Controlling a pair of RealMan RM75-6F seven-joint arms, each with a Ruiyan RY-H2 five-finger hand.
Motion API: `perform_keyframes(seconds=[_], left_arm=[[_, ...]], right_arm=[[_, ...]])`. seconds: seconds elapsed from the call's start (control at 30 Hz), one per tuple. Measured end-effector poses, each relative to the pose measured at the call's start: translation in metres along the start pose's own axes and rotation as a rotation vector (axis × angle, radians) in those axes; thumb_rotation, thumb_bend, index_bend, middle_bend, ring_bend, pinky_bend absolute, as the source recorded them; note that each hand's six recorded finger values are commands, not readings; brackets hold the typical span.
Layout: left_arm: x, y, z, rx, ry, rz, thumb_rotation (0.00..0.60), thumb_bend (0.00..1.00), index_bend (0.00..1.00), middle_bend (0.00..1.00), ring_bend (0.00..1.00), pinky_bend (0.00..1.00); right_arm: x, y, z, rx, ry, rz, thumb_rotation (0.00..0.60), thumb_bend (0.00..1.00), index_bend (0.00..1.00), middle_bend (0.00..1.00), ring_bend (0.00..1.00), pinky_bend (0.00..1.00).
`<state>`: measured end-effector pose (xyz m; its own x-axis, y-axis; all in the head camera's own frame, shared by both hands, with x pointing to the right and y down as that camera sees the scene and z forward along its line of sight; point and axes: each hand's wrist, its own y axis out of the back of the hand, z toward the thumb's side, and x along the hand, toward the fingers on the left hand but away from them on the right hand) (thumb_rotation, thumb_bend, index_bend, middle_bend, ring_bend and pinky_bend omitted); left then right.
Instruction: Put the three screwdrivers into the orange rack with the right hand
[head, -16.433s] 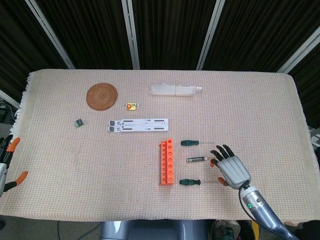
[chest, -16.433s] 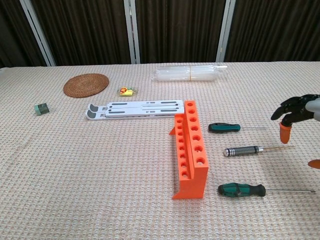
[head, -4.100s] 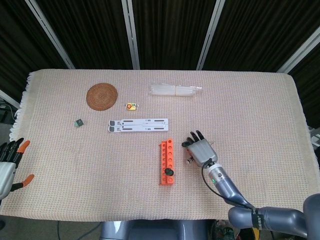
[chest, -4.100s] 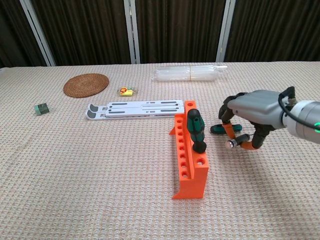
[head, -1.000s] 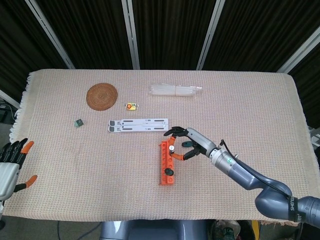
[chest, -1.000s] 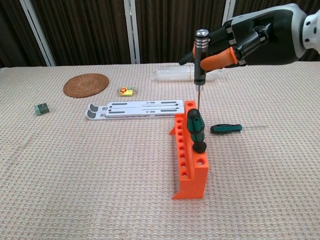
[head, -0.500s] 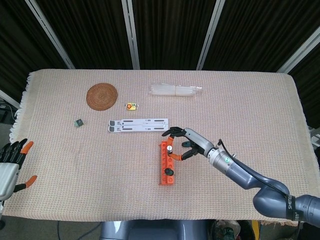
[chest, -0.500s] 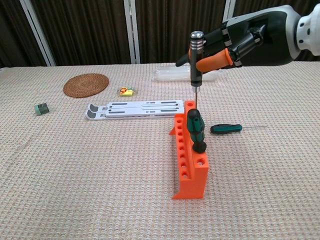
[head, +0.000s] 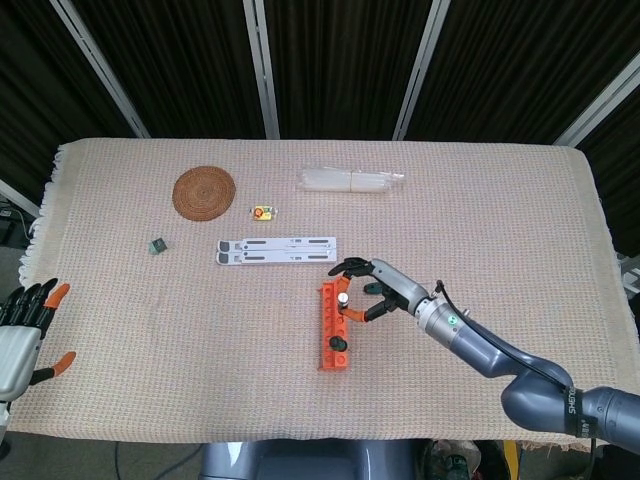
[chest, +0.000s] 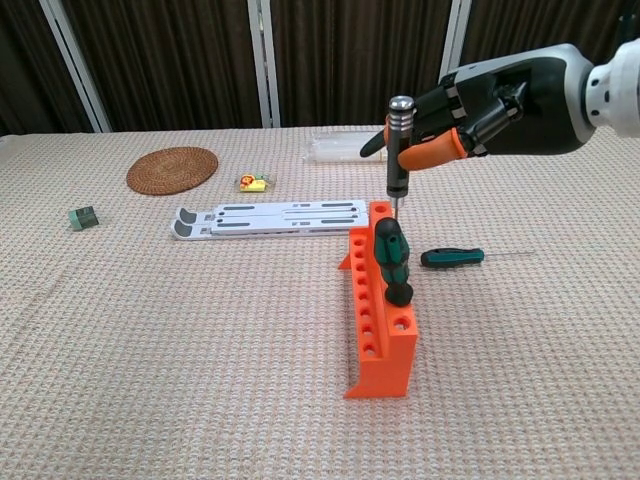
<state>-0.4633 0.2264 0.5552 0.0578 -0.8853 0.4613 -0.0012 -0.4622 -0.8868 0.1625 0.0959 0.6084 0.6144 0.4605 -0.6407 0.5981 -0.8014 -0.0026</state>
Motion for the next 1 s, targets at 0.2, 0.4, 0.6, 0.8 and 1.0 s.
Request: perform_keyframes(seconds=[0.2,0.4,0.6,0.8,1.0], left_arm=[[0.000,0.000,0.000,0.001,0.000,-0.001,0.600,0.21,0.00,0.00,0.00,0.00],[0.000,-0.001,0.000,0.000,-0.001,-0.002,0.600,0.21,0.00,0.00,0.00,0.00],[-0.001,-0.002,-0.001,0.000,0.006,-0.004,0.600,0.21,0.00,0.00,0.00,0.00],[0.000,-0.002,-0.001,-0.002,0.003,-0.004,0.600,0.21,0.00,0.00,0.00,0.00],[0.000,-0.003,-0.001,-0.004,0.003,-0.005,0.600,0.21,0.00,0.00,0.00,0.00]], right_arm=[[-0.003,-0.008,-0.017,0.024,-0.028,0.013,0.600,0.44,0.64,0.20,0.00,0.00],[-0.008,-0.012,-0.027,0.027,-0.047,0.018,0.600,0.43,0.64,0.20,0.00,0.00],[-0.013,-0.016,-0.033,0.031,-0.058,0.017,0.600,0.40,0.60,0.20,0.00,0.00],[-0.014,-0.017,-0.034,0.038,-0.066,0.018,0.600,0.26,0.52,0.19,0.00,0.00],[-0.014,-0.019,-0.035,0.037,-0.070,0.020,0.600,0.25,0.51,0.19,0.00,0.00]])
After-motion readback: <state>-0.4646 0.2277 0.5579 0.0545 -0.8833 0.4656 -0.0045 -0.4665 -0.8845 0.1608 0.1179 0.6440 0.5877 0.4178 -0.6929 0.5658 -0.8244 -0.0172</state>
